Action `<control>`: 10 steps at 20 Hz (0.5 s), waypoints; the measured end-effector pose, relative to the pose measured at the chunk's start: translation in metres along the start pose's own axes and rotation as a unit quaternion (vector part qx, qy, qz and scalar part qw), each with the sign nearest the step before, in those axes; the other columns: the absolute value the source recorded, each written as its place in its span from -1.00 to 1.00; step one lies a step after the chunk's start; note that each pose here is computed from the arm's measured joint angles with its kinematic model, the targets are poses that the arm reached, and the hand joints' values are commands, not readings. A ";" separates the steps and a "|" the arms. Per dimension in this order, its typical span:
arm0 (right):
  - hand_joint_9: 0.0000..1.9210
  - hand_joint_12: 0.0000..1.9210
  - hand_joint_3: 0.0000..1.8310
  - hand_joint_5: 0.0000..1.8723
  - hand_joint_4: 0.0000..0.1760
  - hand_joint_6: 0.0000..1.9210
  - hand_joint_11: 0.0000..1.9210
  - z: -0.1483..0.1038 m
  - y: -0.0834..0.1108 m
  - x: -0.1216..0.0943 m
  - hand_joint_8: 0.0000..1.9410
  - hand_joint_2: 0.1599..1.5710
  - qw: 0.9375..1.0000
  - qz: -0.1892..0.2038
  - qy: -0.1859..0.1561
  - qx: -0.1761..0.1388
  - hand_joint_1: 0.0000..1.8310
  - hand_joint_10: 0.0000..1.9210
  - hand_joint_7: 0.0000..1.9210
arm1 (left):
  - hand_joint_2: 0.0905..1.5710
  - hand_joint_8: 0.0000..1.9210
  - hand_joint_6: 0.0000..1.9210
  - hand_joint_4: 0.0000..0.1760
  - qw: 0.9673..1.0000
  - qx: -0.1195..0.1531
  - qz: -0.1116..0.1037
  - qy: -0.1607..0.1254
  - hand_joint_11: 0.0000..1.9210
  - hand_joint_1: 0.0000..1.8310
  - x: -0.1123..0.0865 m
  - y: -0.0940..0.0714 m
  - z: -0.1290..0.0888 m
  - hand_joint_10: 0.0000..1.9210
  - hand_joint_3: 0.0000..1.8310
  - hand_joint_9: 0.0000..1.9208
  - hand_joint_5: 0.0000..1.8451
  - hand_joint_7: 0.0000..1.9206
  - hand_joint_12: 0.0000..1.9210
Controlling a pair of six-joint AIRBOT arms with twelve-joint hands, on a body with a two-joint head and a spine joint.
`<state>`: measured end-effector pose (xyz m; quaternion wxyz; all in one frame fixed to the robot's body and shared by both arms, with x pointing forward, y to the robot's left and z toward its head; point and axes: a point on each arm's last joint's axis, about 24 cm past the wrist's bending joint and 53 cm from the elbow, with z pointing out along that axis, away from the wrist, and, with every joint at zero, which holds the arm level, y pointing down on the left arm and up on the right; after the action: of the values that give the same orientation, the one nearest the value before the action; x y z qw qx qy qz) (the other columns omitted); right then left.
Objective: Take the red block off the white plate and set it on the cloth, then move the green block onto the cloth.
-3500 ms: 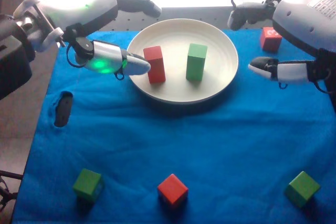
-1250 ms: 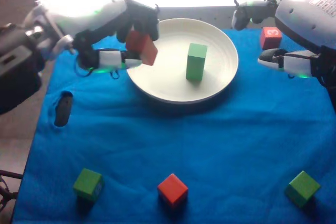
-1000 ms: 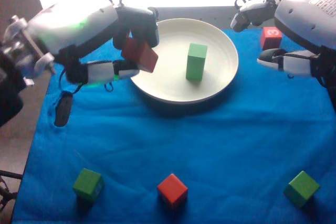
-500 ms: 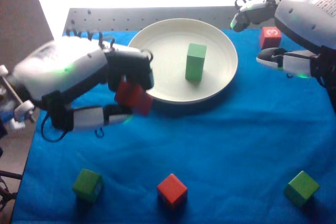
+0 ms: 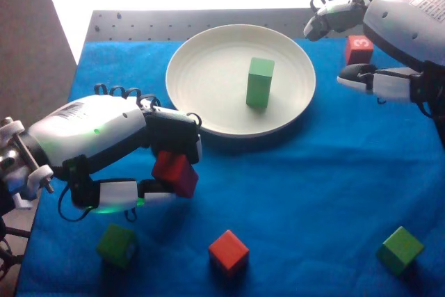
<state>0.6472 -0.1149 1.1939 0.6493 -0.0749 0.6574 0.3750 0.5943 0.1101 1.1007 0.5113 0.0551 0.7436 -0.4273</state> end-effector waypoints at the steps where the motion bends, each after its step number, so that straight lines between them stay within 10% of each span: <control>1: -0.48 0.82 -1.00 -0.20 -1.00 -0.71 -0.66 0.000 0.000 0.000 0.07 0.30 1.000 0.000 0.000 0.000 0.27 0.34 -0.41 | 0.48 -0.40 -0.34 -1.00 1.000 -0.001 -0.002 -0.001 -0.98 -0.22 -0.001 0.001 0.000 -0.14 -1.00 -0.71 -0.54 -0.54 0.53; 2: -0.48 0.82 -1.00 -0.20 -1.00 -0.71 -0.66 0.000 0.000 0.000 0.07 0.30 1.000 0.000 0.000 0.000 0.27 0.34 -0.41 | 0.48 -0.40 -0.34 -1.00 1.000 -0.002 -0.002 -0.001 -0.98 -0.22 -0.001 0.001 0.000 -0.14 -1.00 -0.71 -0.54 -0.54 0.53; 4: -0.43 0.84 -1.00 -0.14 -1.00 -0.72 -0.57 0.000 0.000 0.000 0.11 0.23 1.000 0.000 0.000 0.000 0.34 0.40 -0.36 | 0.40 -0.97 -0.89 -0.29 1.000 -0.002 -0.004 -0.002 -1.00 -0.39 -0.001 0.001 0.000 -0.63 -1.00 -0.77 -0.57 -0.64 0.23; 6: -0.47 0.85 -1.00 -0.20 -1.00 -0.57 -0.59 0.000 0.000 0.000 0.21 0.24 1.000 0.000 0.000 0.000 0.33 0.45 -0.42 | 0.36 -1.00 -0.99 -0.13 1.000 -0.004 -0.006 -0.003 -1.00 -0.35 -0.001 0.002 0.000 -0.78 -1.00 -0.75 -0.60 -0.72 0.19; 8: -0.43 0.83 -1.00 -0.23 -1.00 -0.46 -0.55 0.000 0.000 0.000 0.19 0.22 1.000 0.000 0.000 0.000 0.34 0.42 -0.38 | 0.30 -1.00 -1.00 0.61 1.000 -0.005 -0.006 -0.004 -1.00 -0.35 -0.002 0.003 -0.001 -0.87 -1.00 -0.80 -0.73 -0.86 0.19; 9: -0.43 0.83 -1.00 -0.23 -1.00 -0.46 -0.55 0.000 0.000 0.000 0.19 0.22 1.000 0.000 0.000 0.000 0.34 0.42 -0.38 | 0.30 -1.00 -1.00 0.61 1.000 -0.007 -0.009 -0.006 -1.00 -0.35 -0.003 0.004 0.000 -0.87 -1.00 -0.80 -0.73 -0.86 0.19; 10: -0.46 0.86 -1.00 -0.28 -1.00 -0.39 -0.58 0.000 0.000 0.000 0.21 0.26 1.000 0.000 0.000 0.000 0.26 0.46 -0.41 | 0.32 -1.00 -1.00 0.96 1.000 -0.009 -0.011 -0.010 -1.00 -0.61 -0.005 0.005 -0.001 -0.93 -1.00 -0.83 -0.85 -0.93 0.09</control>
<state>0.6472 -0.1149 1.1939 0.6493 -0.0749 0.6574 0.3750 0.5990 0.1156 1.1015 0.5142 0.0380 0.7431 -0.4266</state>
